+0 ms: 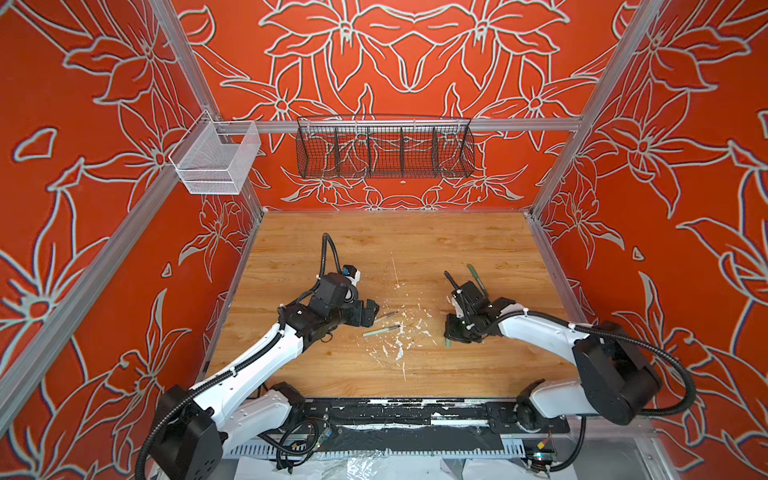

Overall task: Insert the pens into the pen caps
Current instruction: 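Hold the cap upright with the right gripper while the left moves toward the pale pens, then lower the left gripper and grasp the pale green pen body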

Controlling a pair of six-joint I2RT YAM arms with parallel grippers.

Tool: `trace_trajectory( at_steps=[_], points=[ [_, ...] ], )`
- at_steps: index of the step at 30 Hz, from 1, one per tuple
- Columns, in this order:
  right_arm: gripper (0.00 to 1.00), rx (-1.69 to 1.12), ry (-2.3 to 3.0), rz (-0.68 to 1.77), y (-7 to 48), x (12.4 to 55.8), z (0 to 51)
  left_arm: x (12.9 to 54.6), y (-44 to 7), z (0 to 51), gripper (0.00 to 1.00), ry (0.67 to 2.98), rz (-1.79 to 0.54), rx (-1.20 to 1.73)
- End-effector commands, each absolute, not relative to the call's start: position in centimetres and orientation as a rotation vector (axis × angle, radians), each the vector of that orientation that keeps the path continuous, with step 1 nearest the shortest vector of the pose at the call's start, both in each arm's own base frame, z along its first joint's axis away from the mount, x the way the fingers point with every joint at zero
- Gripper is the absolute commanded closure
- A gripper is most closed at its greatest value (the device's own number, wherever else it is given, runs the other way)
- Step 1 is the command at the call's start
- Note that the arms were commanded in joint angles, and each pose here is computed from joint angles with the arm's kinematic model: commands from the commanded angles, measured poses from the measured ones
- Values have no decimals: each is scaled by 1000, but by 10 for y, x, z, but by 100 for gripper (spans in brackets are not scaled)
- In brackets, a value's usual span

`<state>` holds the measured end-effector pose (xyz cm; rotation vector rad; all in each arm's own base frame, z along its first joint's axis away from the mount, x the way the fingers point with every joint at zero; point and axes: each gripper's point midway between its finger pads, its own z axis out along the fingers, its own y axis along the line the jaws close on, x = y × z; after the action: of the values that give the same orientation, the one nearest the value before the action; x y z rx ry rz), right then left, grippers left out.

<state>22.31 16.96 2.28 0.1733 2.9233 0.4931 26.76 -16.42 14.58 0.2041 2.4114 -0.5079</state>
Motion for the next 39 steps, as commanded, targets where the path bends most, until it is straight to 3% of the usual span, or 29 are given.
trace_trajectory(
  at_steps=[1,5,15,28,39],
  points=[
    [83,205,2964,432,160,216,12,262,-172,143,3,2428,-558,254],
    [85,203,2944,440,162,221,18,250,-197,141,3,2462,-629,370],
    [92,198,2879,455,164,234,40,215,-235,87,1,2694,-520,682],
    [92,194,2849,496,163,231,45,232,-241,50,5,2780,-259,822],
    [92,203,2837,515,162,230,44,235,-246,42,7,2792,-262,851]
  ],
)
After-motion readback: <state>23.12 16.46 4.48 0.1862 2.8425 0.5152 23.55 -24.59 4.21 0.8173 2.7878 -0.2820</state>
